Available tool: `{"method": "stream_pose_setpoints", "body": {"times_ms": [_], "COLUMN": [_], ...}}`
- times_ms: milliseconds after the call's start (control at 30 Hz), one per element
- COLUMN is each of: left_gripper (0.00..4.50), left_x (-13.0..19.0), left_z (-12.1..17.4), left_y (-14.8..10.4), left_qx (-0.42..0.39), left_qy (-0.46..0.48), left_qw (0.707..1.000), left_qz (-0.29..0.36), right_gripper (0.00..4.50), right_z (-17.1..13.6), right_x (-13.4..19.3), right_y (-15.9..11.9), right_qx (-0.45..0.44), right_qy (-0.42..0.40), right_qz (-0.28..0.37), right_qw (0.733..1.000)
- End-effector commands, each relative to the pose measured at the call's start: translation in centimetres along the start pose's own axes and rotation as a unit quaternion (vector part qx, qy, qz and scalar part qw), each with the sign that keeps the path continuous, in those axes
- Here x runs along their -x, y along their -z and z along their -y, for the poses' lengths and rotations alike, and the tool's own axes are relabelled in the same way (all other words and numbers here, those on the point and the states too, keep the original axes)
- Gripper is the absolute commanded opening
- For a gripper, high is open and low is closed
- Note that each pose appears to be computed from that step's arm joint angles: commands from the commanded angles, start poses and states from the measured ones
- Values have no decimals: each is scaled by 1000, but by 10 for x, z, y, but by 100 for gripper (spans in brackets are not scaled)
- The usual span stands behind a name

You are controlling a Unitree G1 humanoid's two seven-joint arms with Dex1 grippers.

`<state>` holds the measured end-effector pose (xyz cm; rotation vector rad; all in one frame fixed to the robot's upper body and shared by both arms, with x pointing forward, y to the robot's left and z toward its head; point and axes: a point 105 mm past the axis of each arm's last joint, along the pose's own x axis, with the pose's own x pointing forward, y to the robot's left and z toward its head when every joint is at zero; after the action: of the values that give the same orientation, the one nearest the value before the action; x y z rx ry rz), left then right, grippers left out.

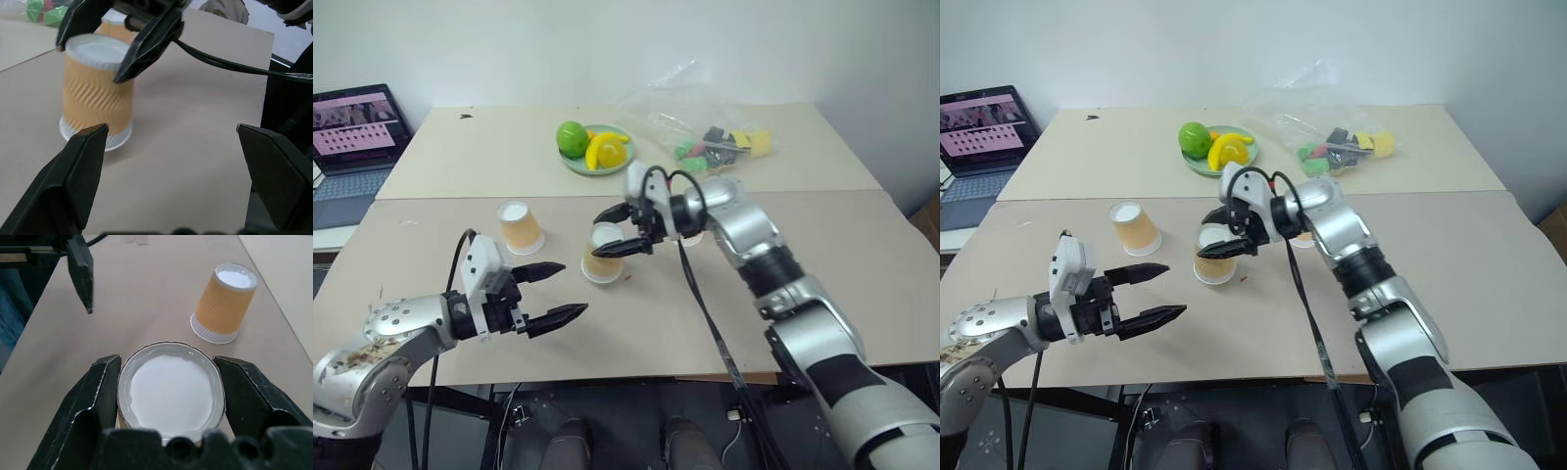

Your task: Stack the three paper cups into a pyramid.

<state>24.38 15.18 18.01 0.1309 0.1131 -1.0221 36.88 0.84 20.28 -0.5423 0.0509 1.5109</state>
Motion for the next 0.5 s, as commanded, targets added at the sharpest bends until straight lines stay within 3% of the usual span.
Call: {"method": "stream_pose_setpoints", "body": {"times_ms": [33,367,500], "left_gripper": [450,450,450], "left_x": [8,15,15], "left_z": [5,12,12], "left_y": [-9,-7,-8], "left_qx": [-16,-14,-14], "left_qy": [-18,-43,-44], "left_qw": [1000,999,999], "left_qz": [9,6,7], "right_gripper": [319,319,422], "right_z": [9,7,9], "right_x": [-6,-20,-20], "right_y": [-7,-2,-5], "right_qx": [31,27,23], "right_qy": [-1,-22,-15], "right_qz": [1,3,10], "right_qw": [1000,999,1000]}}
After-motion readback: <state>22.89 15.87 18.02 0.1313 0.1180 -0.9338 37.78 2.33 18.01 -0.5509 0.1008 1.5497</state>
